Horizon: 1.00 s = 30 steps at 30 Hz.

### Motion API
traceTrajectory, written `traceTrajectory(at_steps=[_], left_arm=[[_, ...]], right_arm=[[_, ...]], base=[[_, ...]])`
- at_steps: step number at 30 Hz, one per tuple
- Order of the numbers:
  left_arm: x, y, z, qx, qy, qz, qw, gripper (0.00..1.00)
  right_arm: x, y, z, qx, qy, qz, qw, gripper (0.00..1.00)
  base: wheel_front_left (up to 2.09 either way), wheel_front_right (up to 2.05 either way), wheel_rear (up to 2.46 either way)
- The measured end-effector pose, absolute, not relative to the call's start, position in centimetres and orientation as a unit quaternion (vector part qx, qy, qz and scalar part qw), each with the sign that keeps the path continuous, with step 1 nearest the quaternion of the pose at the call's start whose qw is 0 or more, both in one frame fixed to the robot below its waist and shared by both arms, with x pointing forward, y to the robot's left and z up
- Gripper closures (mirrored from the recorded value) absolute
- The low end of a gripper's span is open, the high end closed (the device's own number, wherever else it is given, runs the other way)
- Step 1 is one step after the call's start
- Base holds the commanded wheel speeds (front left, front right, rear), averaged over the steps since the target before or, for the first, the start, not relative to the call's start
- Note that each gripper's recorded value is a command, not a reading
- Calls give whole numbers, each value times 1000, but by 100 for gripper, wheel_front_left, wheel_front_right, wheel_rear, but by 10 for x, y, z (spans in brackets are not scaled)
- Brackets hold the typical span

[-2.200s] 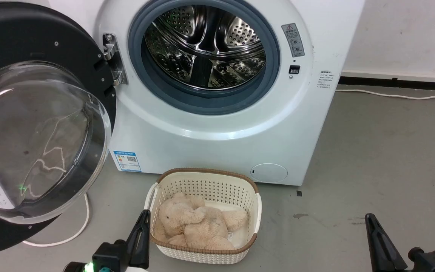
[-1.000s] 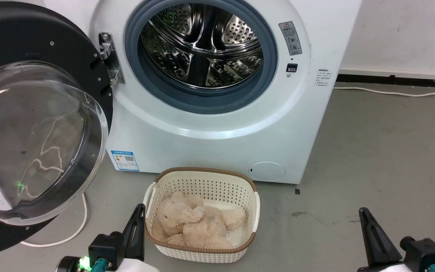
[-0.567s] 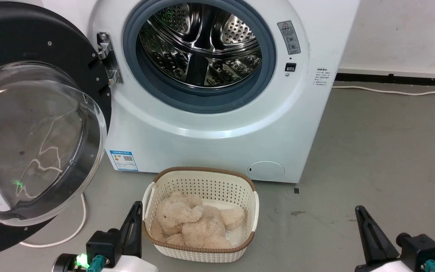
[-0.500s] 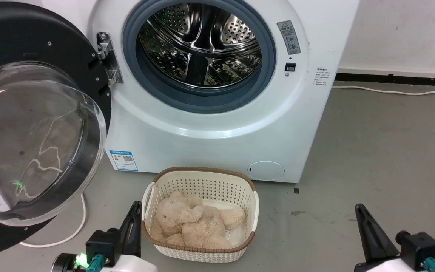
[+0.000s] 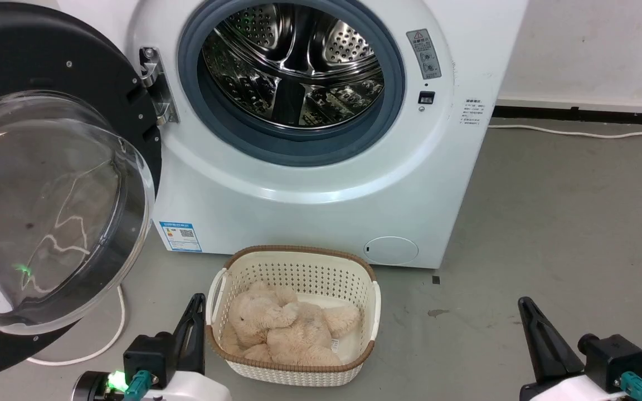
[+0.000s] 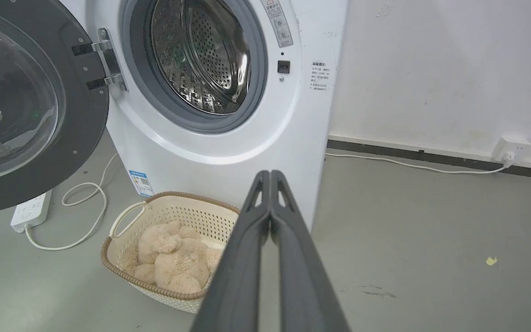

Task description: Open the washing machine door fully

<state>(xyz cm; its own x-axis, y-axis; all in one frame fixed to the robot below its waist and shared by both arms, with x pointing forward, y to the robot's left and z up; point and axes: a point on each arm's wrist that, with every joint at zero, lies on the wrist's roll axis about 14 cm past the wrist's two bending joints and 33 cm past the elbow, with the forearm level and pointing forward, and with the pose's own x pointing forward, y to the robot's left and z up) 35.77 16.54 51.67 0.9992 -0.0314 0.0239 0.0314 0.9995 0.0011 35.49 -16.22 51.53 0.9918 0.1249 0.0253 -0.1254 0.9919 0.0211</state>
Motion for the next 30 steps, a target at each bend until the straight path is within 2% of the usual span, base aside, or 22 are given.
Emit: traceTrajectory(at_steps=[30], left_arm=[[366,172,521,13,-3,-9,1000,100]], right_arm=[[362,-162,517,-8,3,64,998,100]], base=[[0,0,0]])
